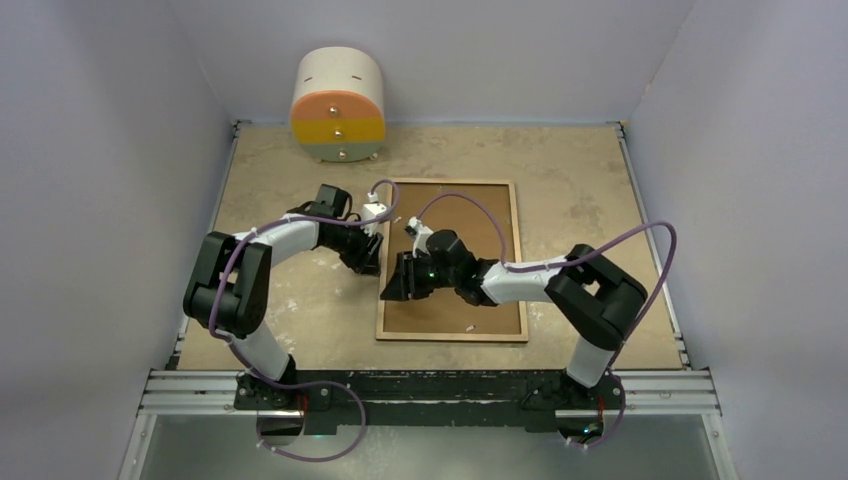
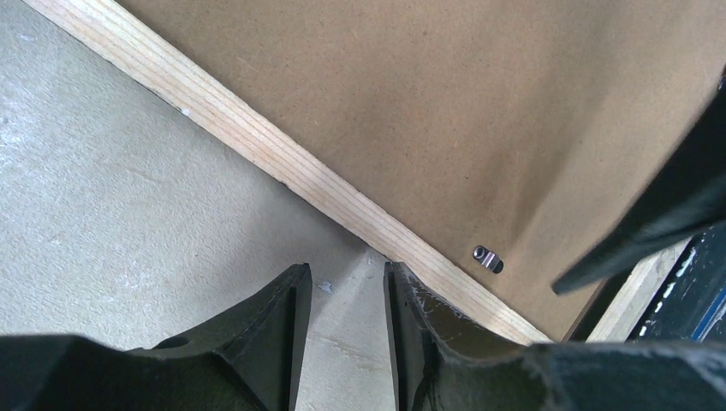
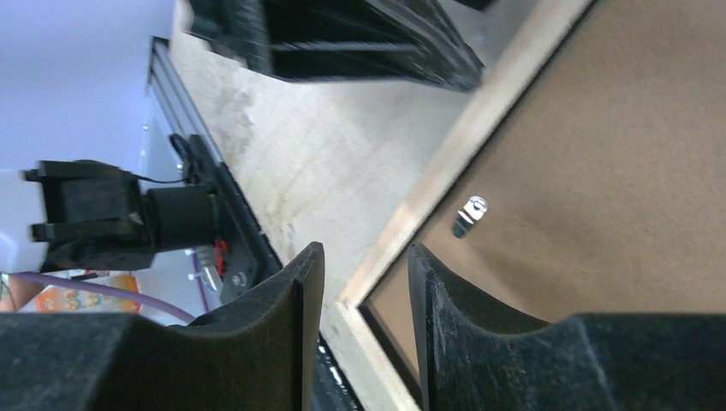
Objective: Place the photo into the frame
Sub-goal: Install the photo frame at the center of the board.
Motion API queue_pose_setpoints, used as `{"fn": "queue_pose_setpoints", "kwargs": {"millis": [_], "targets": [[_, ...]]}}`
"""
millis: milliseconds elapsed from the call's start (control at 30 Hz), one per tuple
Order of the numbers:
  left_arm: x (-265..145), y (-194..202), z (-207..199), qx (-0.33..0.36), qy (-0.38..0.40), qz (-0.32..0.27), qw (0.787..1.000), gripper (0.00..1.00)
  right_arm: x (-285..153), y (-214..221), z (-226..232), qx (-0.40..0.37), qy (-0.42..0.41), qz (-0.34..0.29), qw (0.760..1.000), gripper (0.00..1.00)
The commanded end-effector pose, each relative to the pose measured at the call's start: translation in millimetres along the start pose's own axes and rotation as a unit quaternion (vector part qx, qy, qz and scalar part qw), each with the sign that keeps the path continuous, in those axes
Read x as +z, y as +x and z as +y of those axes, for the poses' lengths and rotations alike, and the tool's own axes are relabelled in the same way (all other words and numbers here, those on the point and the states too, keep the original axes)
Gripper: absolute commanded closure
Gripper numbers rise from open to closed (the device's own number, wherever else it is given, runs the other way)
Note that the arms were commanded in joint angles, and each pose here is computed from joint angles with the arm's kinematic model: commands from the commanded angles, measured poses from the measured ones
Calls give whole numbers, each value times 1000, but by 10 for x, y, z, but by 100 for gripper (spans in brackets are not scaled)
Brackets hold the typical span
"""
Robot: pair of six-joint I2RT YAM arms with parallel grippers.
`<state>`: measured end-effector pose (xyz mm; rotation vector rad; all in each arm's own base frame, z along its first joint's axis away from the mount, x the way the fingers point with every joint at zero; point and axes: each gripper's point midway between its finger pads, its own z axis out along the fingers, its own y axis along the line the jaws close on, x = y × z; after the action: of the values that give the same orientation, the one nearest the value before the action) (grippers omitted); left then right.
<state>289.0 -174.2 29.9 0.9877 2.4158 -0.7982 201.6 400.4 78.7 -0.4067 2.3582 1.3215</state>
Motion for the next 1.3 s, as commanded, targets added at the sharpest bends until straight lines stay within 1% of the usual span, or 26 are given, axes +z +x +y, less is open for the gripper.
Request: {"fn": "queue_pose_setpoints", "kwargs": {"millis": [0,267,433,733,933,1067,1167,1267], "targets": [[-82,-92,-27,19,-2,-18,1000,61,68,148,-282,4,31,12,999,58],[-64,-65,-41,16,4,-15,1000,66,115,204,-443,4,49,8,999,61],[-56,-58,-38,15,4,-15,1000,67,131,218,-536,6,61,2,998,63],[-52,-53,-38,14,4,-15,1000,68,258,161,-540,4,52,-4,999,65],[-46,-32,-37,14,5,-12,1000,69,239,180,-495,8,45,5,999,67],[-49,-28,-46,13,6,-13,1000,70,106,147,-446,6,46,-2,999,67],[-50,-27,-53,13,7,-13,1000,70,32,145,-483,6,54,-7,998,67],[-52,-41,-55,13,8,-15,1000,71,55,188,-527,7,57,1,998,67]]}}
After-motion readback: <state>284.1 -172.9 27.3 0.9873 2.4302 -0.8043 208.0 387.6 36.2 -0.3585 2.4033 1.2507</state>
